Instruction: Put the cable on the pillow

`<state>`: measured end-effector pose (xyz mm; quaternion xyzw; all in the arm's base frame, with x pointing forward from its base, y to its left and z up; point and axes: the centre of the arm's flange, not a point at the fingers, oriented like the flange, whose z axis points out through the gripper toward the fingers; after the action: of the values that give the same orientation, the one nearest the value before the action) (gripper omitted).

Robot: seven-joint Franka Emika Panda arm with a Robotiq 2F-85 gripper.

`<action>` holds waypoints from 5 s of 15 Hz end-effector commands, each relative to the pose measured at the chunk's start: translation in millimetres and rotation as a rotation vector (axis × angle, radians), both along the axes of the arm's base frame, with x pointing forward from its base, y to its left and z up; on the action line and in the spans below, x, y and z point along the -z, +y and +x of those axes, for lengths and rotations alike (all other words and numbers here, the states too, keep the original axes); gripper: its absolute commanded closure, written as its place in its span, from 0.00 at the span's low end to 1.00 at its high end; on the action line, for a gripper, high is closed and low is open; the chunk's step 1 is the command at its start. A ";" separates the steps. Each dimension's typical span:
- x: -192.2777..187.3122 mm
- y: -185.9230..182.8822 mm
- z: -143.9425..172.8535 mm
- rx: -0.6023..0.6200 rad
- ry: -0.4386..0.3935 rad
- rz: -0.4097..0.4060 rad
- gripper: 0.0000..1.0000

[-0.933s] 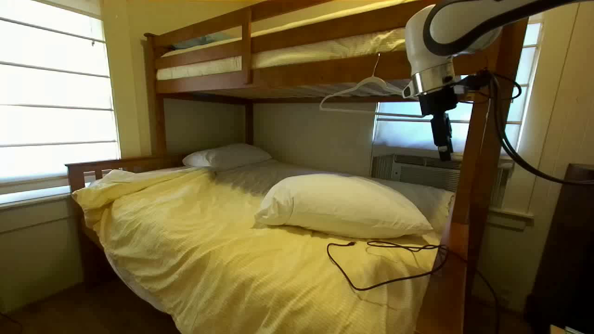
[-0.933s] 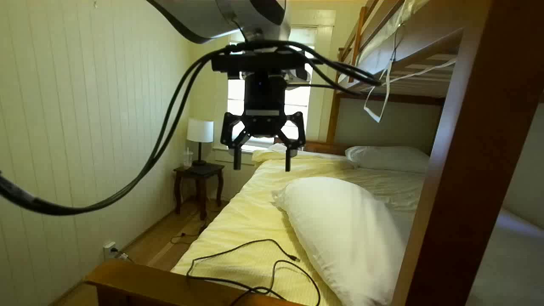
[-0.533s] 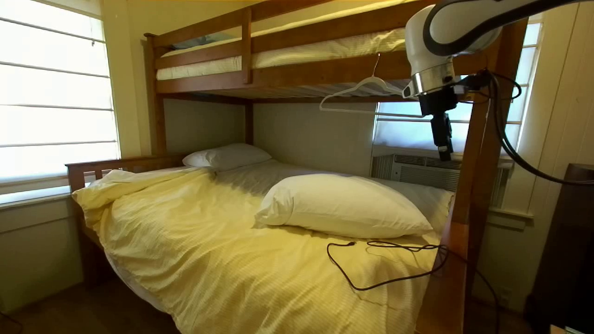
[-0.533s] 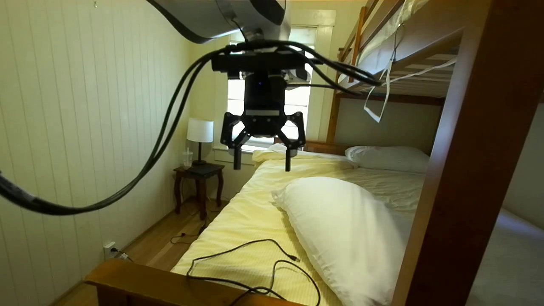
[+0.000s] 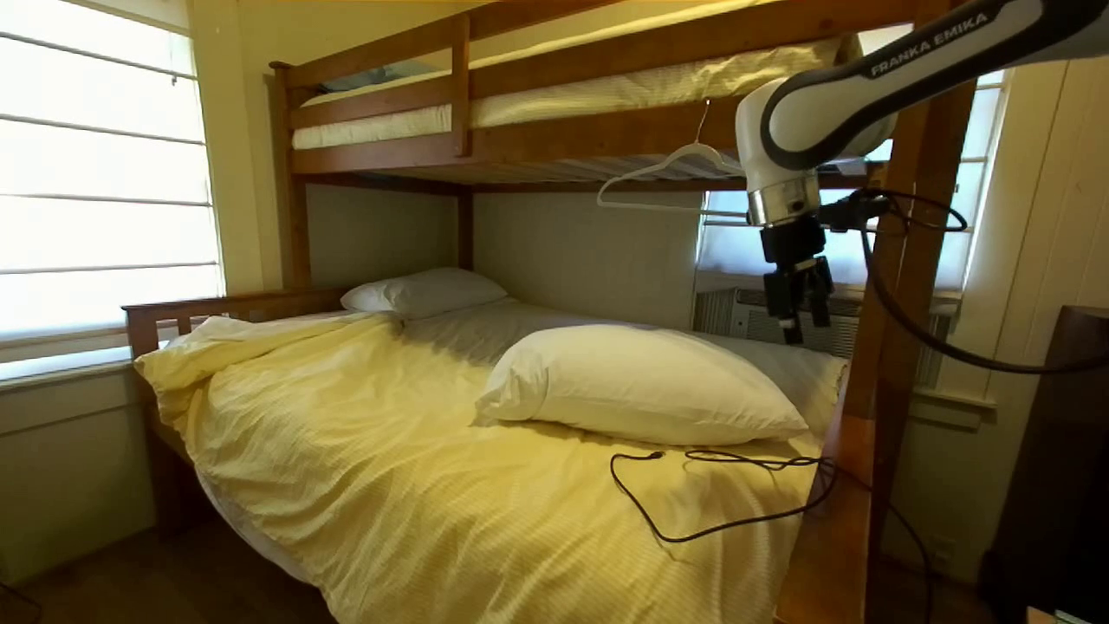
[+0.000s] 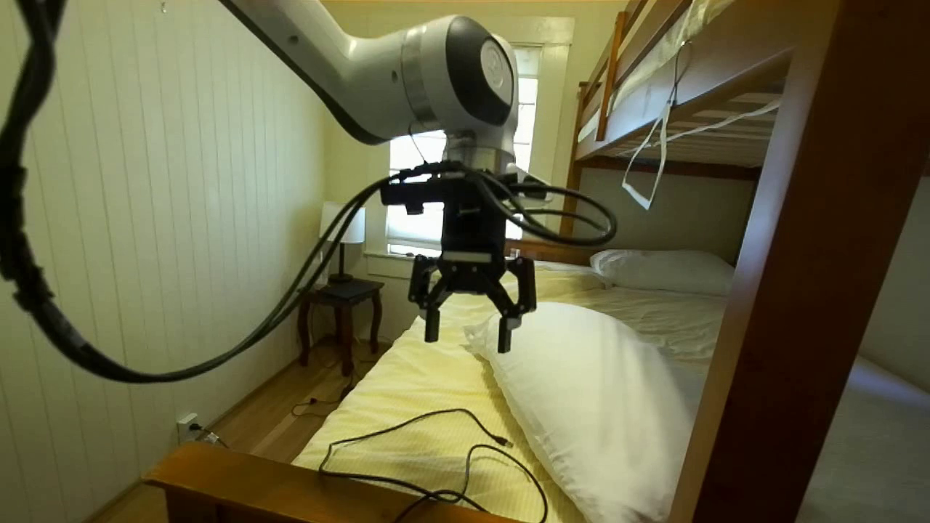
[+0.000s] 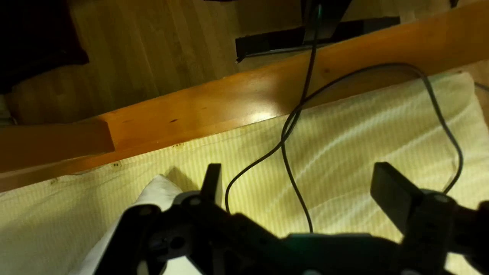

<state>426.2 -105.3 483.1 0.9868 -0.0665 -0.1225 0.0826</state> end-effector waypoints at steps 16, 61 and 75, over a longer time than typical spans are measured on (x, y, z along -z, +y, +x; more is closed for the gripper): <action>137.9 -3.6 12.1 0.337 0.081 -0.054 0.00; -93.1 76.2 9.5 0.232 -0.442 0.059 0.91; -368.4 131.8 70.7 0.005 -1.157 -0.040 0.98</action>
<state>467.2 15.0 784.7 0.9179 -0.1269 0.3736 0.0431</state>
